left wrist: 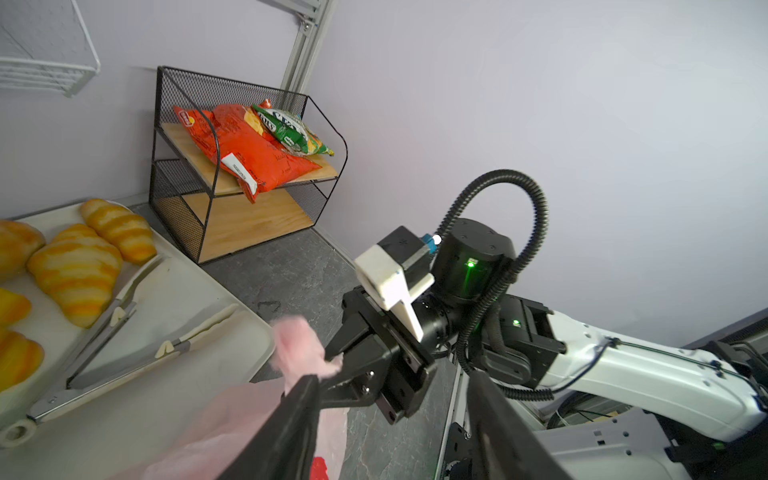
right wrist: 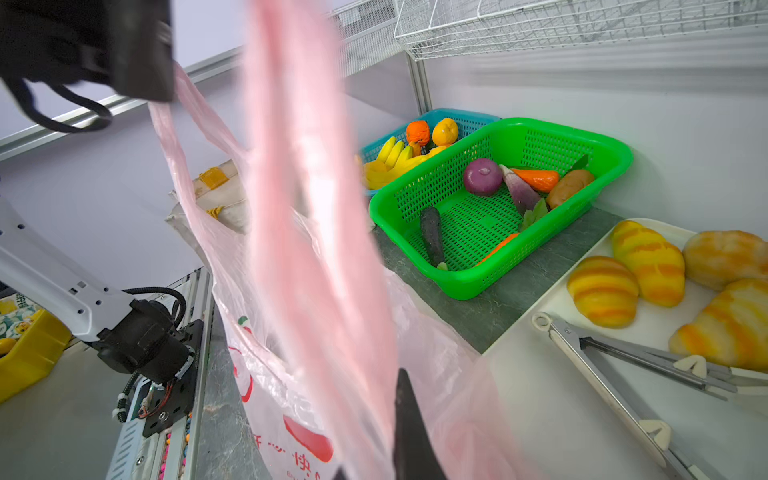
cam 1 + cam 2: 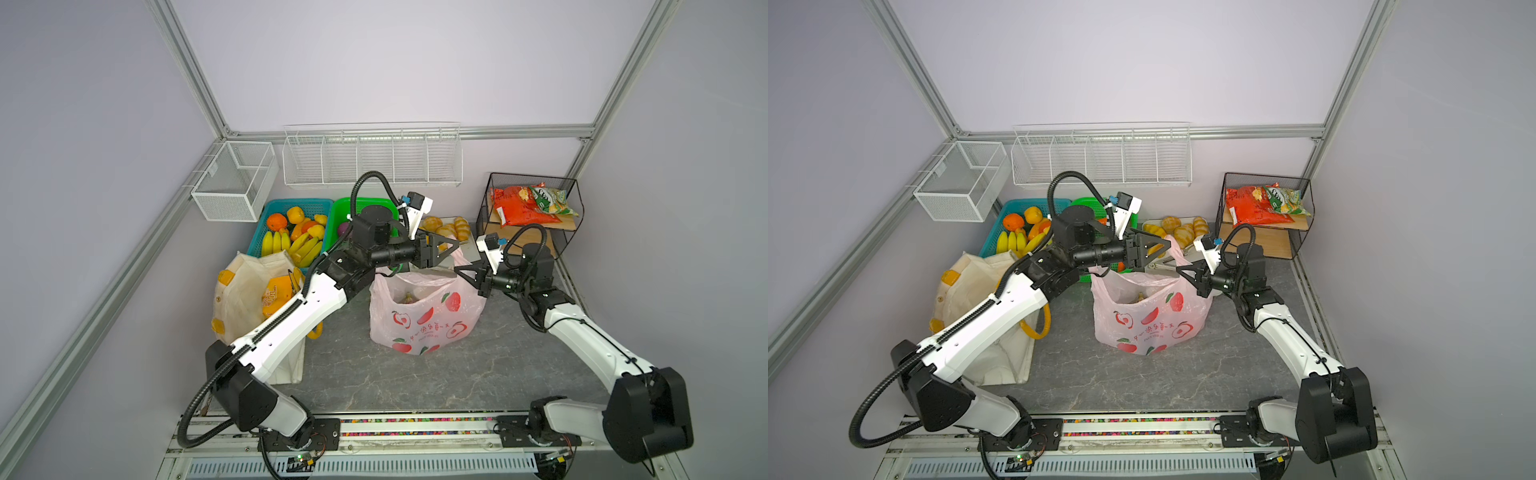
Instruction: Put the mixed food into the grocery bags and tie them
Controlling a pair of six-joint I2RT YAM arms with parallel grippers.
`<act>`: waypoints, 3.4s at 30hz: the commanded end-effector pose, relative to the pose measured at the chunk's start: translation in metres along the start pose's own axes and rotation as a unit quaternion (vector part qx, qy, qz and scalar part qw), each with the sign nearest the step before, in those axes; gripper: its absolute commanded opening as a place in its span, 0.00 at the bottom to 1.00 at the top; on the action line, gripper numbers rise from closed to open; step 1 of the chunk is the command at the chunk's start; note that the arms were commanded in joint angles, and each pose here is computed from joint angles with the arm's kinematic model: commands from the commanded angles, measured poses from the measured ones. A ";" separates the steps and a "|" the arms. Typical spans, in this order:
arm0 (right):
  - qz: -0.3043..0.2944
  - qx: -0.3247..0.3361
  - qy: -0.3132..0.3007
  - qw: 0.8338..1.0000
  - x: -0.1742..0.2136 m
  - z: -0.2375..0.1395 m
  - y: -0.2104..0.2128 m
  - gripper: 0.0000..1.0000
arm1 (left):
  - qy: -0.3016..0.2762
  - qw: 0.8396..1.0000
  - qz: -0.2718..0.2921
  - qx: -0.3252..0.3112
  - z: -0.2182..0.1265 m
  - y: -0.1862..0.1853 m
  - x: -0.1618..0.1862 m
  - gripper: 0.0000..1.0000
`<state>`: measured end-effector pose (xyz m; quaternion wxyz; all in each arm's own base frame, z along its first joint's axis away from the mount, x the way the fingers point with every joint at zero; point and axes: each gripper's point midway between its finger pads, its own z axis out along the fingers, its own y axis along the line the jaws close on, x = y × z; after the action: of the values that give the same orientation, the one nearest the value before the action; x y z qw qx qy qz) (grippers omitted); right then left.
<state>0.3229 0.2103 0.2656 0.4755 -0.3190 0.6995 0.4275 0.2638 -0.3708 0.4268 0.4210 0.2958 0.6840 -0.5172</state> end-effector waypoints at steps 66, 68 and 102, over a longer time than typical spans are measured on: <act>0.026 0.059 0.013 0.998 -0.003 0.000 -0.022 0.06 | -0.114 0.970 0.211 -0.048 -0.098 0.121 0.093 0.19; 0.028 0.060 0.011 0.998 -0.004 -0.001 -0.022 0.06 | -0.112 0.969 0.216 -0.047 -0.099 0.119 0.093 0.13; -0.024 -0.048 -0.030 0.998 0.000 0.004 0.008 0.19 | 0.320 0.854 0.409 0.017 0.038 0.100 0.138 0.00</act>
<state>0.3224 0.2159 0.2646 0.4802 -0.3274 0.6766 0.4521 0.2991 -0.3837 0.2598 0.3679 0.6857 0.5983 -0.1911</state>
